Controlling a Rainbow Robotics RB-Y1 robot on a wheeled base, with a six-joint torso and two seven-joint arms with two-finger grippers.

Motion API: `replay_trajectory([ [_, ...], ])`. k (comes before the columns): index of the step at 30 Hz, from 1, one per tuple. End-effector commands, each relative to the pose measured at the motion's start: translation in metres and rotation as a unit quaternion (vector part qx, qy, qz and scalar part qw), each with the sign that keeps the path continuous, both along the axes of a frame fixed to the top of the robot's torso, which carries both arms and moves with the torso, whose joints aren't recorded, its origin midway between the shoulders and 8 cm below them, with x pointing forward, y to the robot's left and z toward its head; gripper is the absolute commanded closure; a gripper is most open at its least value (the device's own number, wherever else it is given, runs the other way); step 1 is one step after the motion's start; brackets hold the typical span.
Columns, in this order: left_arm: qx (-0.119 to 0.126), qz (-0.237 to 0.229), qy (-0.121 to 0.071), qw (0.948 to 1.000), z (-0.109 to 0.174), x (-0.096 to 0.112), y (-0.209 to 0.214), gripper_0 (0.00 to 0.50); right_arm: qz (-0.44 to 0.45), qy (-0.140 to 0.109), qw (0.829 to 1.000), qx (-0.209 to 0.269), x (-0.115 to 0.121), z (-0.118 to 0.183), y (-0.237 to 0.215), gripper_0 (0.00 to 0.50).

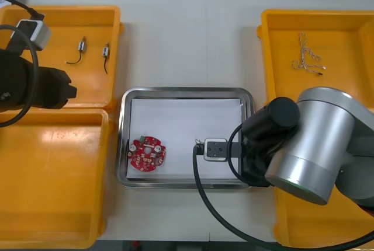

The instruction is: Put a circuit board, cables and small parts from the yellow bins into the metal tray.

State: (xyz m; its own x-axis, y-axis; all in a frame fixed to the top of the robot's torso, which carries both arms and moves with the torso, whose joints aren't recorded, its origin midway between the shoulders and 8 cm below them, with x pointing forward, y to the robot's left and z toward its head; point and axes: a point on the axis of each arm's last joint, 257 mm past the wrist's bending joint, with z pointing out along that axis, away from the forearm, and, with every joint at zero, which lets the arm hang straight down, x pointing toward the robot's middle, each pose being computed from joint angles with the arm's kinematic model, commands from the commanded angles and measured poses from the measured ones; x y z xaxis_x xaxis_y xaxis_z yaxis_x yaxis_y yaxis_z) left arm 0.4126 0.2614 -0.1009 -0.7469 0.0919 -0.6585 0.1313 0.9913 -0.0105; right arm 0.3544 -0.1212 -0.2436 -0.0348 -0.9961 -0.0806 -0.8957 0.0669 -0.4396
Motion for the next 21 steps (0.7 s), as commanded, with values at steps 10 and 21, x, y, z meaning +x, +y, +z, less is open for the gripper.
replay_trajectory([
  [10,0.046,0.021,0.001,0.9987,0.000,-0.012,0.058,0.000,0.043,-0.008,0.999,0.006,0.013,-0.029,0.059,0.500],
  [21,0.049,0.035,0.025,0.9979,-0.010,-0.007,0.080,0.000,0.047,-0.006,0.999,0.004,0.010,-0.040,0.066,0.367],
])
